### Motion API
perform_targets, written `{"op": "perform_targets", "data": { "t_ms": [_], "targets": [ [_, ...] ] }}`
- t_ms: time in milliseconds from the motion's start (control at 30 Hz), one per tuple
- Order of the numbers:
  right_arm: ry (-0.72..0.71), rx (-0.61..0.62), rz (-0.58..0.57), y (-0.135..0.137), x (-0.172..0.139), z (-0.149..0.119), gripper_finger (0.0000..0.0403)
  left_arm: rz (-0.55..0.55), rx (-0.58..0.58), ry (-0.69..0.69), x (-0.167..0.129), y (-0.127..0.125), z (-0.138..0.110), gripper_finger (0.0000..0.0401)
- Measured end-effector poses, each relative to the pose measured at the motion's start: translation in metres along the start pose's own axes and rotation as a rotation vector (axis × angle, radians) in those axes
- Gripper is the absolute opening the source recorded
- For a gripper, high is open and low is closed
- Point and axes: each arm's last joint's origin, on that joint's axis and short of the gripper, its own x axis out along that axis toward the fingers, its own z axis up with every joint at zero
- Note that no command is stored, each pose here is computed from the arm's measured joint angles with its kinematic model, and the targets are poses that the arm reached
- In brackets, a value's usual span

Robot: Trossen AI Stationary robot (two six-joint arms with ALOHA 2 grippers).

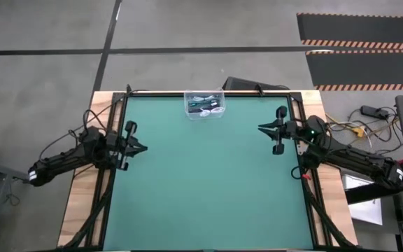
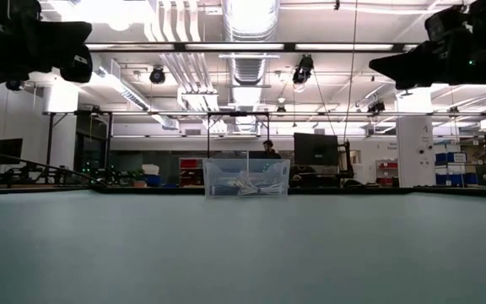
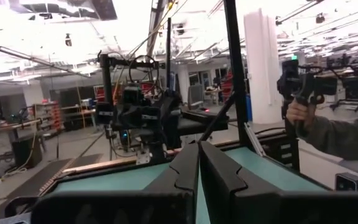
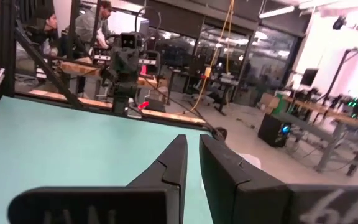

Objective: Pick and place USB-C Cables
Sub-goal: Return to Home Position

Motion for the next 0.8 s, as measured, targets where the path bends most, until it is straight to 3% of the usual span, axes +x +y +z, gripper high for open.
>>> {"op": "perform_targets", "data": {
  "t_ms": [400,800],
  "targets": [
    [-0.145,-0.056,-0.025,0.010,-0.018,-0.002,0.0033,0.001,0.025,-0.026,0.000,0.000,0.000,0.0000],
    [-0.176,0.008,0.083,0.014,-0.021,0.000,0.0033,0.002,0.030,-0.040,0.000,0.000,0.001,0.0000]
  ]
}}
